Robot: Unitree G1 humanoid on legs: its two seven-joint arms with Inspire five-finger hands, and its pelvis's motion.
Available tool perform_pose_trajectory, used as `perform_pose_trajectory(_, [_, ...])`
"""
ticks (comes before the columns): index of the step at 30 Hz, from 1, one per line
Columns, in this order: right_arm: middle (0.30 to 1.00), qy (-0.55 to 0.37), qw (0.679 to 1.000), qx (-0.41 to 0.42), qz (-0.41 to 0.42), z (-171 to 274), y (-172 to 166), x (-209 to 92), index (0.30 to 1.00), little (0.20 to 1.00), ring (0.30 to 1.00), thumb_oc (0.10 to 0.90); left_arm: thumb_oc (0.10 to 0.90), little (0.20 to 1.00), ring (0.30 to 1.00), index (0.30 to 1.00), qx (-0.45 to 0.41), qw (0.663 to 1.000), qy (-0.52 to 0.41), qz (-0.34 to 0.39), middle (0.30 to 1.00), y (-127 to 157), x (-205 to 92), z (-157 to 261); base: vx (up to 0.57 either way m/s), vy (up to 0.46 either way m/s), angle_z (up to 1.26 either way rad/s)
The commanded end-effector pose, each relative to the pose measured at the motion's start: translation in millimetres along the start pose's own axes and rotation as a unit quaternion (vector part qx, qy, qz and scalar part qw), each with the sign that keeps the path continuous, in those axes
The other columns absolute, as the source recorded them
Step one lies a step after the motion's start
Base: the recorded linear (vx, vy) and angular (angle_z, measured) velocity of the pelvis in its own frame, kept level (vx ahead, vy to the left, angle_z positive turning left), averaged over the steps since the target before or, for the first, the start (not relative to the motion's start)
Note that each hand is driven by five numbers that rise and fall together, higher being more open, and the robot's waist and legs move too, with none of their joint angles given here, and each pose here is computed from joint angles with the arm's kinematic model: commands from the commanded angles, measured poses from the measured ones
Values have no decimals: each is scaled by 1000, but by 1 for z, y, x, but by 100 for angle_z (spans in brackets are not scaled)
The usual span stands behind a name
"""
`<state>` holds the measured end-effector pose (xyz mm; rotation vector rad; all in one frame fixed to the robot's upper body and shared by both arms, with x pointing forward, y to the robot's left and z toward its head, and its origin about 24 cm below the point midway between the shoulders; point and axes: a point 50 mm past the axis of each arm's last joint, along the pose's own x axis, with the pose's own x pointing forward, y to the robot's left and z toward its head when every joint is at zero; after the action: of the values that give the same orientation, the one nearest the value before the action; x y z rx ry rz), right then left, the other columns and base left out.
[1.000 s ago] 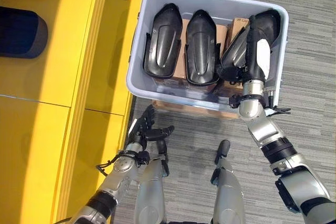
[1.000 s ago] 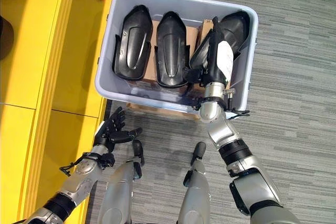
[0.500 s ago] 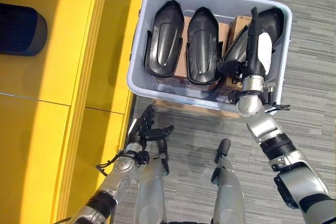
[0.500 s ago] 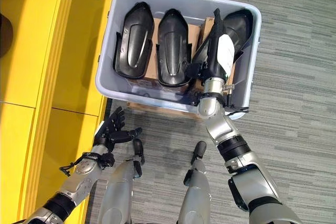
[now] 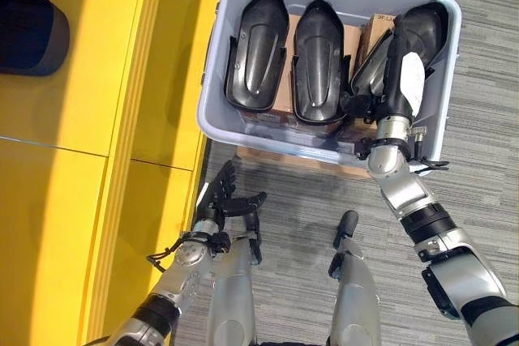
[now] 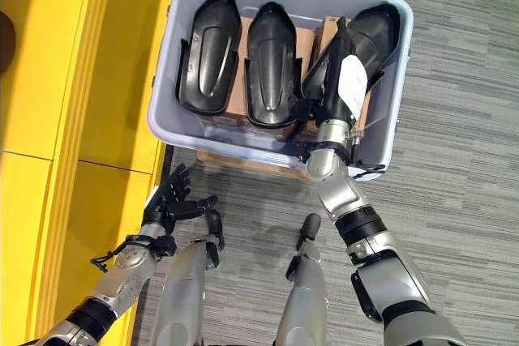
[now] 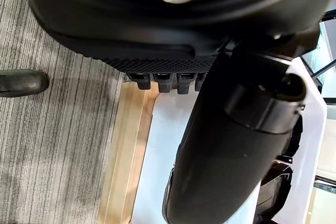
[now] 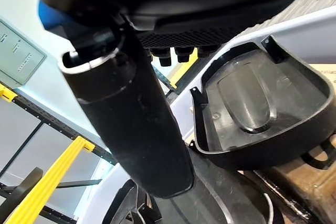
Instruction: Move parts from the plastic box to the shelf.
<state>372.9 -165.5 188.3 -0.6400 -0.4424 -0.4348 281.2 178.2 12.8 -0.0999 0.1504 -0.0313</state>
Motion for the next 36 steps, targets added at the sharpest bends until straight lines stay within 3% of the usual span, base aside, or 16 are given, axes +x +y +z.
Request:
perform_pose_trajectory(1, [1000,-99,991,18,-88,46,-31,28,1000,1000,1000,900,900,1000,1000,1000,-17,997,-73,-22,1000,-11,-4,25,0,0,0])
perform_pose_trajectory(36, [1000,-58,988,-101,-98,26,-34,46,1000,1000,1000,900,900,1000,1000,1000,-24,995,-94,-26,1000,-13,-4,33,7,0,0])
